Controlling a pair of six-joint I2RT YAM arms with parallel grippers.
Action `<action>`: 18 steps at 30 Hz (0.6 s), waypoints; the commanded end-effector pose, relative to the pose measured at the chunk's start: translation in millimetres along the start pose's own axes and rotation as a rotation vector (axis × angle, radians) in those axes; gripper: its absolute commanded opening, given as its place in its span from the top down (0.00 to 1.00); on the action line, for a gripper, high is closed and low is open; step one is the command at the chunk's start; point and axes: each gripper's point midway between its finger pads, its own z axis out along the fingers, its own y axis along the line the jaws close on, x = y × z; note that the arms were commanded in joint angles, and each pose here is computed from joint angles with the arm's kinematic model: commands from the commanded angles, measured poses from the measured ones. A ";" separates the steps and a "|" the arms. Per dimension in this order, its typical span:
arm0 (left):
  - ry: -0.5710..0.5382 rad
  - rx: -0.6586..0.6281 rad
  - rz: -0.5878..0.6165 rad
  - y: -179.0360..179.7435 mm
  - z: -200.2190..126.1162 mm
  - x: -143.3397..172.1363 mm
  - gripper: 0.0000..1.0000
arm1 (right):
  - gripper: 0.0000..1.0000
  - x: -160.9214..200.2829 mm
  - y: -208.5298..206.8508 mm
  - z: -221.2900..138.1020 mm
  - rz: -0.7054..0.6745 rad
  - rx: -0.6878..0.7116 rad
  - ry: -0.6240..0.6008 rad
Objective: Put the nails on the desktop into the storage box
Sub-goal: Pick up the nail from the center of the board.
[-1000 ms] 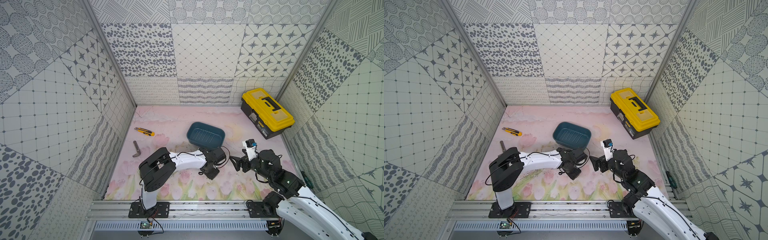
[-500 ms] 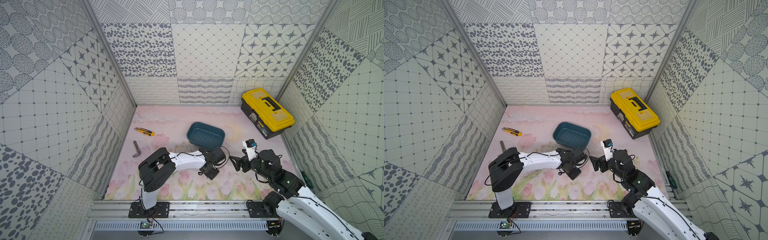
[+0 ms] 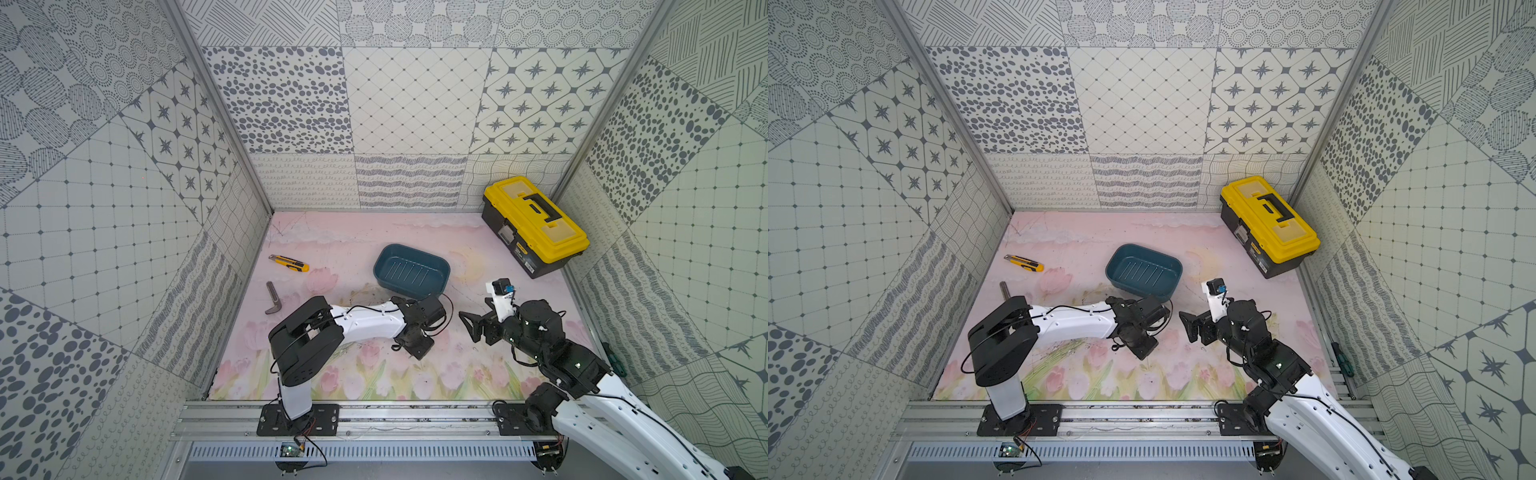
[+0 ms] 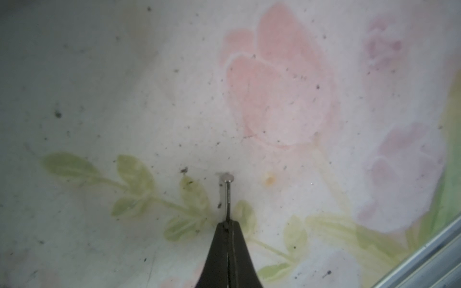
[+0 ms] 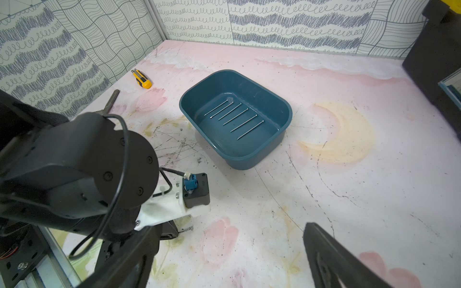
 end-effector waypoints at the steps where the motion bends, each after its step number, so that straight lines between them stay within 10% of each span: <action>1: 0.011 -0.001 -0.052 13.1 -18.2 5.6 1.00 | 0.03 -3.5 1.9 0.1 -0.012 -0.010 -0.025; 18: -0.129 -0.026 -0.186 61.2 -111.4 -68.8 1.00 | 0.03 3.1 6.6 21.7 -0.016 -0.038 -0.002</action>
